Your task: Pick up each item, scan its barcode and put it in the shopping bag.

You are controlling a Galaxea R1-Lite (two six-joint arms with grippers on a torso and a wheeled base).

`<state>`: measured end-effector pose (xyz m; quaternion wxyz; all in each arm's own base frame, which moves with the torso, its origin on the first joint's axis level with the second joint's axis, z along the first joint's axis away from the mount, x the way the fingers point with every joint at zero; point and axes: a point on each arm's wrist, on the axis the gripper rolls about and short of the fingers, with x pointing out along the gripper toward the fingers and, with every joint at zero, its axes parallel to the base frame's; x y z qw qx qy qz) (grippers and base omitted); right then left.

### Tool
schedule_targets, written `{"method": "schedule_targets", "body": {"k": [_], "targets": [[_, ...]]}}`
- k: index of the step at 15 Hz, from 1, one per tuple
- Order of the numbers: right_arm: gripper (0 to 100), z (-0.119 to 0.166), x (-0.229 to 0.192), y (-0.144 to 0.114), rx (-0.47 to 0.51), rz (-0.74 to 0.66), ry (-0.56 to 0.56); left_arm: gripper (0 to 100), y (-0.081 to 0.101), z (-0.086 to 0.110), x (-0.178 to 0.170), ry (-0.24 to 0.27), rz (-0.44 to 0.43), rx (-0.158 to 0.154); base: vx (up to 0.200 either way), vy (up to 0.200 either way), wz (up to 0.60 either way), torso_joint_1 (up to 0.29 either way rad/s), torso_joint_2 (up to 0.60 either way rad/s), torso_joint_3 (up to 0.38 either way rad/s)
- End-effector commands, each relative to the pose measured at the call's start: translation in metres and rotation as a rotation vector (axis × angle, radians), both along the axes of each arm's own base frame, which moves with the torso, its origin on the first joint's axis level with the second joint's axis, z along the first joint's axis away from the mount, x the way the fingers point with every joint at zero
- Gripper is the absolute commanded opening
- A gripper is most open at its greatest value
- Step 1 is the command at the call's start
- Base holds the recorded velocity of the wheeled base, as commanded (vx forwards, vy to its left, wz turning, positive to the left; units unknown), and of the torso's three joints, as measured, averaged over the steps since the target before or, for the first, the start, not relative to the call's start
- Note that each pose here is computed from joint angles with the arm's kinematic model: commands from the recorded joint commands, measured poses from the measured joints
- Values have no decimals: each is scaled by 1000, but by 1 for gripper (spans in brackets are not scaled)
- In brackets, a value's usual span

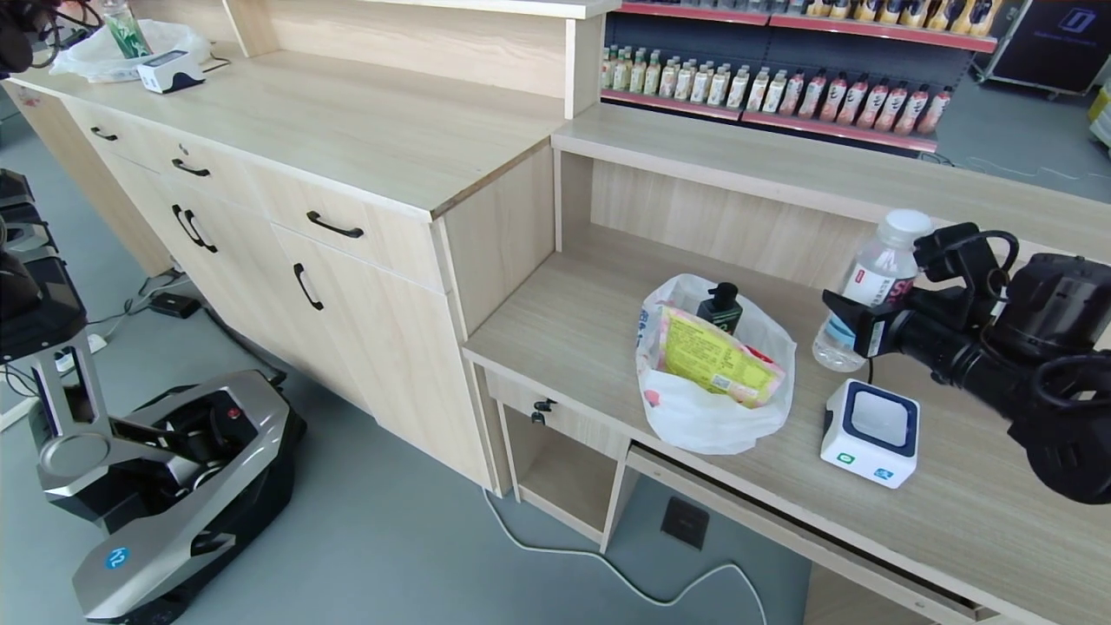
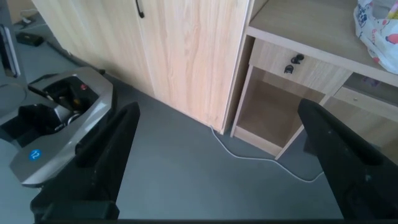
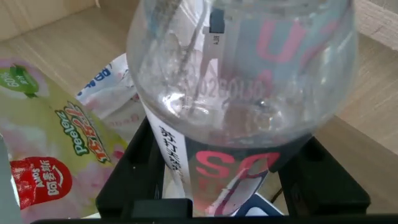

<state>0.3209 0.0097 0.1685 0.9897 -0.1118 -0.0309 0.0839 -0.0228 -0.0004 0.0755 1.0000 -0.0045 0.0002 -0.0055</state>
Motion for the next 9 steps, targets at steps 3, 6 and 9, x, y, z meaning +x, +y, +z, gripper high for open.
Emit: {"method": "schedule_targets", "body": {"k": [3, 6, 9], "targets": [[0, -35, 9, 4, 48, 83, 56, 100, 0, 0, 0, 0, 0, 0, 0, 0, 0, 0, 0, 0], [0, -52, 18, 4, 51, 110, 43, 100, 0, 0, 0, 0, 0, 0, 0, 0, 0, 0, 0, 0], [0, -70, 27, 5, 51, 122, 34, 100, 0, 0, 0, 0, 0, 0, 0, 0, 0, 0, 0, 0]]}}
